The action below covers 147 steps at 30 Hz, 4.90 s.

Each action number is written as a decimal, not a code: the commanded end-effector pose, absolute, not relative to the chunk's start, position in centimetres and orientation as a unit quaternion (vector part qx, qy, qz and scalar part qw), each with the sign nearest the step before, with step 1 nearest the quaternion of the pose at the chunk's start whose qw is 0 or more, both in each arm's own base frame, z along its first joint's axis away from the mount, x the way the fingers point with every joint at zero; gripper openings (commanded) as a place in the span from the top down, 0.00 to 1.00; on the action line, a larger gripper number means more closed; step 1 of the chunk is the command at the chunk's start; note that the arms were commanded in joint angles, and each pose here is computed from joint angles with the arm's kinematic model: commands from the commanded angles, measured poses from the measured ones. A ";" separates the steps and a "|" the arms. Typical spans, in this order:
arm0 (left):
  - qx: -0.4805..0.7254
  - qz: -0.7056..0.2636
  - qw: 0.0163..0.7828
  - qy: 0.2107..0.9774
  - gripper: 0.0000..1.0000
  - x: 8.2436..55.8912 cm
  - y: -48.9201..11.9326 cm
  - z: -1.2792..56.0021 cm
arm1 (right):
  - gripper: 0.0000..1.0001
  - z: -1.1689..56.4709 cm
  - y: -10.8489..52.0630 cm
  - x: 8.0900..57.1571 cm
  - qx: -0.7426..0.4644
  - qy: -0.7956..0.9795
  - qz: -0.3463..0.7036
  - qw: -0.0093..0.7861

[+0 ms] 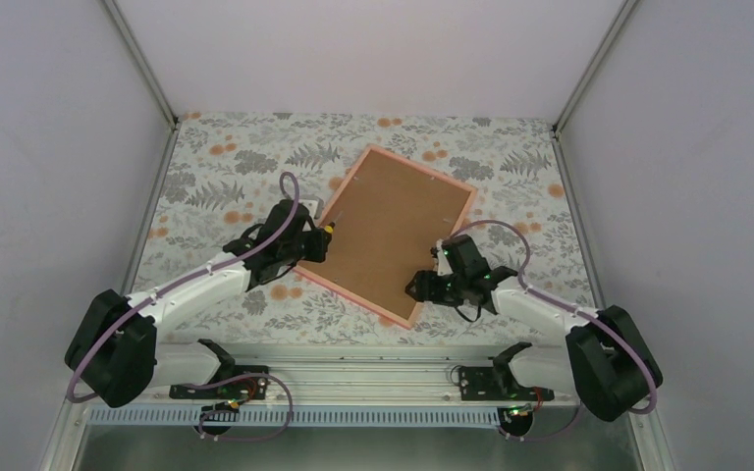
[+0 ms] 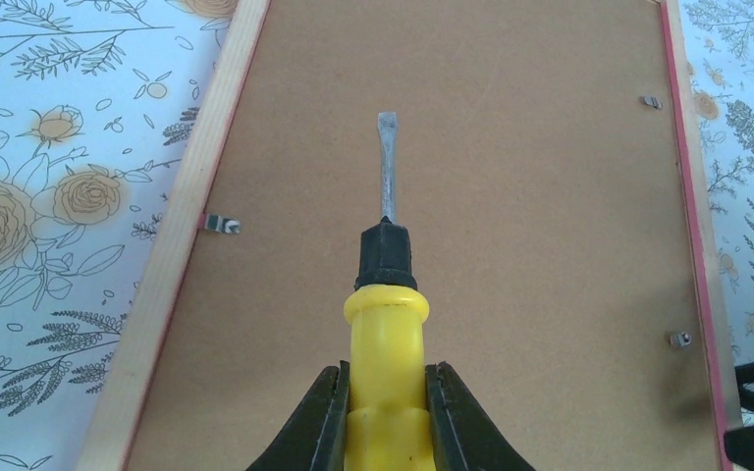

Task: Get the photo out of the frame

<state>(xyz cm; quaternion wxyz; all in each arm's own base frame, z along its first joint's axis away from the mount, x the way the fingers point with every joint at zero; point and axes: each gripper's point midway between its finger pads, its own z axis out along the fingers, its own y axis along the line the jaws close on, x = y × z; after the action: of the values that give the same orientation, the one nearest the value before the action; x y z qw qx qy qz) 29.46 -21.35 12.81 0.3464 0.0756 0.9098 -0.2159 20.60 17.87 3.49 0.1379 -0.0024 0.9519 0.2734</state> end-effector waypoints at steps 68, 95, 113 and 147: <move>0.097 -0.222 0.341 0.908 0.97 29.8 -20.8 11.6 | 0.30 4.1 13.2 48.2 -0.060 0.940 0.226 0.250; 0.134 -0.261 0.324 0.899 0.98 28.1 -23.8 12.3 | 0.38 3.0 19.8 34.1 -0.106 0.939 0.282 0.168; 0.159 -0.262 0.313 0.899 0.98 26.6 -25.8 11.8 | 0.46 5.0 23.3 28.7 -0.132 0.946 0.229 0.186; 0.218 -0.278 0.272 0.895 0.98 27.5 -30.4 8.5 | 0.80 1.7 23.3 30.7 -0.105 0.960 0.183 0.184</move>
<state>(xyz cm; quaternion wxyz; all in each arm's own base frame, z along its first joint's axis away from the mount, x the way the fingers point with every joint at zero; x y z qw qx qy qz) 26.83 -28.85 7.13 0.2551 0.2024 0.9096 -0.2580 30.82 23.68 2.39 0.1883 -0.1093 0.9545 0.2040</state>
